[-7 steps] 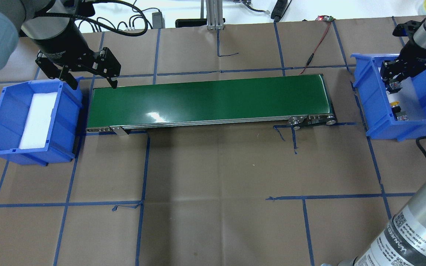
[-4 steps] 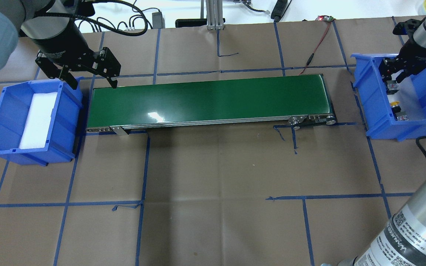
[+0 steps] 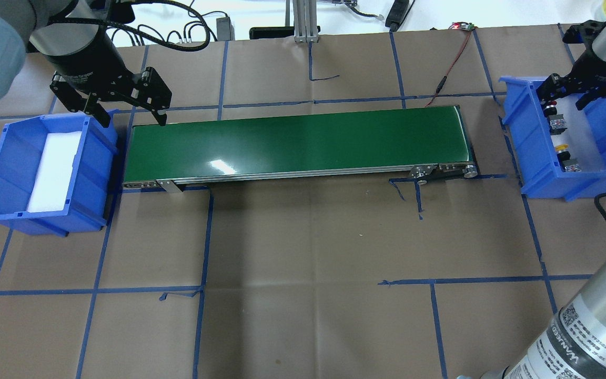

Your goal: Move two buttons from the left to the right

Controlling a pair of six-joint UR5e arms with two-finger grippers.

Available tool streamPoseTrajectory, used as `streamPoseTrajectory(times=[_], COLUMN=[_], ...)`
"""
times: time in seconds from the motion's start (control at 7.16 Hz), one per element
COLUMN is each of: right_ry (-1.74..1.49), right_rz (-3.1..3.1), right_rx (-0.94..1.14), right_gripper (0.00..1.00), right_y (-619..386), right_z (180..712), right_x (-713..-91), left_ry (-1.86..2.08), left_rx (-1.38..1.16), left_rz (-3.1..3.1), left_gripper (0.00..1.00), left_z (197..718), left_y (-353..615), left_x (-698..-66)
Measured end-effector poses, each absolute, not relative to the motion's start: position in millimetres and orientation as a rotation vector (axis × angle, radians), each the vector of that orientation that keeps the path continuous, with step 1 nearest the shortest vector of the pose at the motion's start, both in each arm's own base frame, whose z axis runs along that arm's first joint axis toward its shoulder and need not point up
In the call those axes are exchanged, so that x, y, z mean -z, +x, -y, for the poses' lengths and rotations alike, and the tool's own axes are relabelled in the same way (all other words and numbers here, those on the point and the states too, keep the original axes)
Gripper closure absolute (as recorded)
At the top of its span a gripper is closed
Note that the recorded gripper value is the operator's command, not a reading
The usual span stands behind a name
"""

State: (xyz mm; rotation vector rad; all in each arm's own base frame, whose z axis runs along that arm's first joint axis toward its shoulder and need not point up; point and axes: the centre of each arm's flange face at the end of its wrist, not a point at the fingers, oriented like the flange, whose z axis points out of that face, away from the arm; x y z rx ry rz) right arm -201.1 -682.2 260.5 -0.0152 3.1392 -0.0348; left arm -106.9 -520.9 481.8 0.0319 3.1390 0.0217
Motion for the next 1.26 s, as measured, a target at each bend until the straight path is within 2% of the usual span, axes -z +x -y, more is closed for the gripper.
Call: streamPoseTrajectory(times=[0.56, 0.84, 1.26], right_ry=[-0.054, -0.163, 0.123], right_rz=[-3.174, -3.186, -3.139], right_rx=[0.136, 0.224, 0.252], right_gripper=[0.00, 0.00, 0.00], right_y=[-168.7, -86.3, 56.7], right_z=[643.1, 622.7, 571.7], right_x=[-378.4, -429.3, -452.7], left_ry=[0.033, 0.033, 0.035], left_rx=[-0.015, -0.012, -0.007], left_rz=[-3.139, -3.140, -3.140], left_gripper=[0.00, 0.00, 0.00], left_z=[521.3, 522.4, 522.6], left_y=[-106.9, -106.9, -106.9], left_x=[-483.7, -484.1, -484.0])
